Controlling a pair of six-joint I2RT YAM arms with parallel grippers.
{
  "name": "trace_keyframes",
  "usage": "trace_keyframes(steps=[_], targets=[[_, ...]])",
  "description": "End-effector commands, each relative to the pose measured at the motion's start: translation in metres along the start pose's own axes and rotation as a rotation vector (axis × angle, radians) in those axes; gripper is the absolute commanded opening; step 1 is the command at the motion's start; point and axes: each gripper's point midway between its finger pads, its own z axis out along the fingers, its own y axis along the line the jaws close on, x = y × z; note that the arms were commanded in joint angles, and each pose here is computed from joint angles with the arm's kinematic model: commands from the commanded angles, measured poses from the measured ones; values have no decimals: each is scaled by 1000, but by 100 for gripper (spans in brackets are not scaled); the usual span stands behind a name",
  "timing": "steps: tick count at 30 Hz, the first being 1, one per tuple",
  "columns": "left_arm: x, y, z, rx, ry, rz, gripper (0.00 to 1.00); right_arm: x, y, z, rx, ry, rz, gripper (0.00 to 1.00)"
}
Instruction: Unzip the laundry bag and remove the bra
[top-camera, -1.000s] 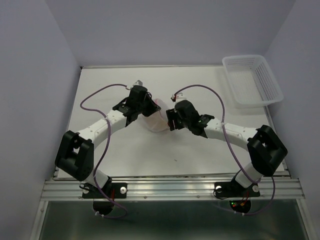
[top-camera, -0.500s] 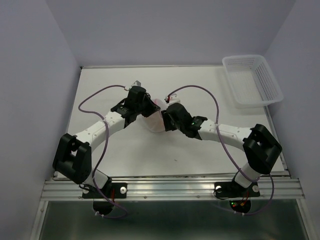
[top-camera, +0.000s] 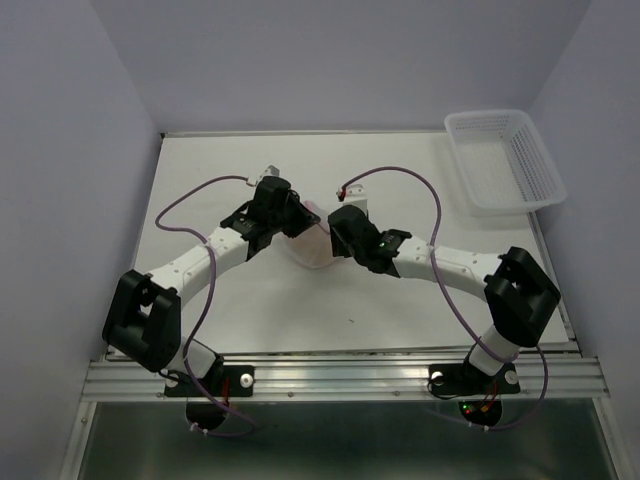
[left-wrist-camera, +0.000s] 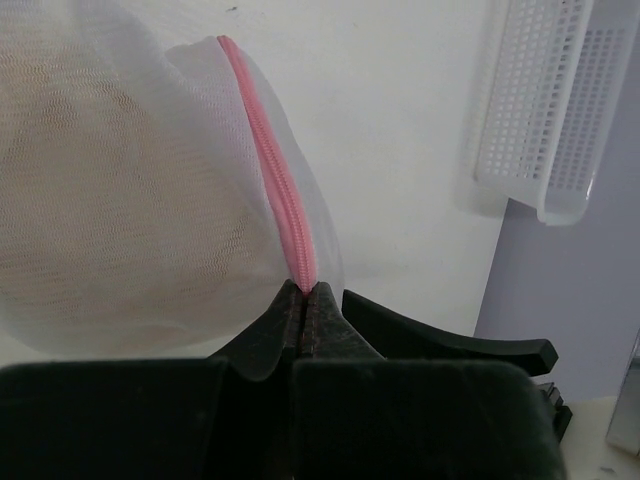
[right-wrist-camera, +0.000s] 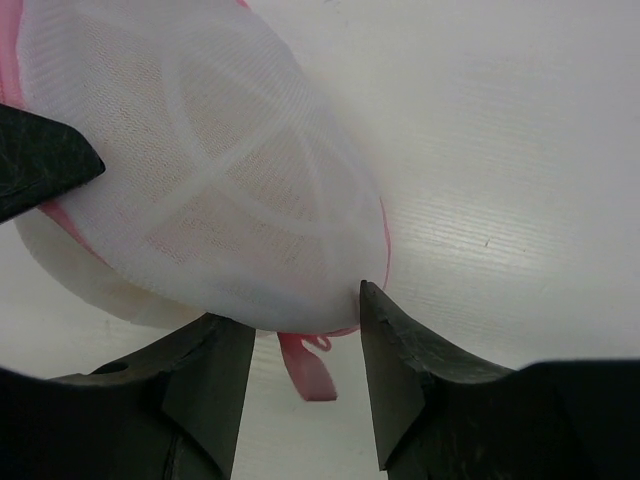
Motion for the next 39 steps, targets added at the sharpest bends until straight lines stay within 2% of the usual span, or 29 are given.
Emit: trace_keyframes(steps=[1,11,18,22,26,30,39], targets=[[-6,-12,-15,43,-41,-17,0,-19,-15,-6,98,-42,68,53],[-7,-9,-10,22,-52,-39,0,-20,2,-23,19,-20,29,57],[-6,-4,-7,3,-51,-42,0,-22,-13,-41,27,-44,44,57],[-7,-4,-8,-3,-57,-48,0,-17,-14,-59,-43,-32,31,57],[-7,-5,-9,1,-59,-59,0,4,-16,-58,-65,14,5,49],[-6,-5,-11,4,-59,-66,0,12,-14,-48,-44,38,1,46],[-3,-3,-16,10,-57,-68,0,-8,13,-26,-83,5,-15,39]])
